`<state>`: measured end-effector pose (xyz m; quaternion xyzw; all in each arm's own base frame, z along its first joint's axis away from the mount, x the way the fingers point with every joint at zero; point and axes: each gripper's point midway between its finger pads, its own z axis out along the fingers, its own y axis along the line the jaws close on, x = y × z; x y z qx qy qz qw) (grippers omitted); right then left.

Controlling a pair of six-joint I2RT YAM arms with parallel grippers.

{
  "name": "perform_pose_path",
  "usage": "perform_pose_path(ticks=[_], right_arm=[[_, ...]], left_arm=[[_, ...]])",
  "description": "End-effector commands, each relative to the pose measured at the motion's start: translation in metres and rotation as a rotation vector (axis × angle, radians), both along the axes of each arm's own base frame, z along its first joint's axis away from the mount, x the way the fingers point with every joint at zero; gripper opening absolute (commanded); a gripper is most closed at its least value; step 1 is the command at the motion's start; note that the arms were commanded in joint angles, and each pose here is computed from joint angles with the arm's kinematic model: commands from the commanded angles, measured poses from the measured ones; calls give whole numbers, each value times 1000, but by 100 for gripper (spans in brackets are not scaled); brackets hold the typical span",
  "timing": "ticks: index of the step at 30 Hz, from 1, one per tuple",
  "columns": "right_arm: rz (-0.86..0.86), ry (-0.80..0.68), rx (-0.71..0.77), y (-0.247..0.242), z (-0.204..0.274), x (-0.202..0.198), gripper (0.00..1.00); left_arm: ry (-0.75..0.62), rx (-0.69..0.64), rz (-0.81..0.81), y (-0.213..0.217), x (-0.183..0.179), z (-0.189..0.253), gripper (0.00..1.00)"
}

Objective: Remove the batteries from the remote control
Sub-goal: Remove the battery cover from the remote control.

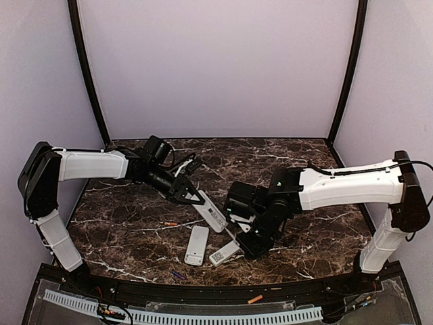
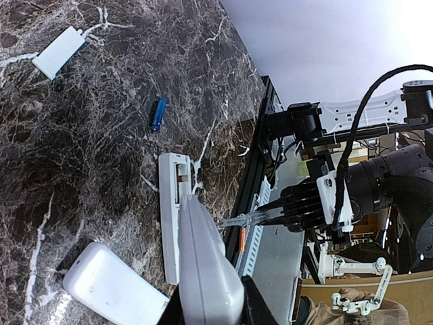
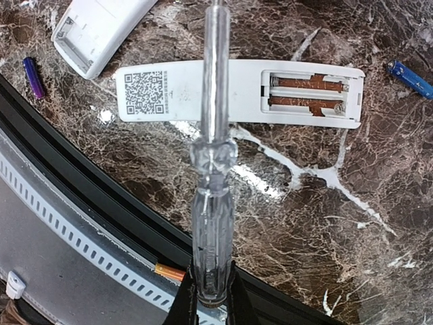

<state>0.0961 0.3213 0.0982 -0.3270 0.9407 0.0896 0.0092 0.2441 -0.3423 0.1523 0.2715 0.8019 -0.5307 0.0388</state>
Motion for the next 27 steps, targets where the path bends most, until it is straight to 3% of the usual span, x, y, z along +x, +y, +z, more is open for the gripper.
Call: perform_pose_path(ticks=[1,27], right_arm=[[4,-70,48,14,10,12,0],[13,-132,140,34,25,24,0]], left_arm=[[-2,-57,-44,-4,-8,17,0],[23,-38,-62,-8,-13,7,0]])
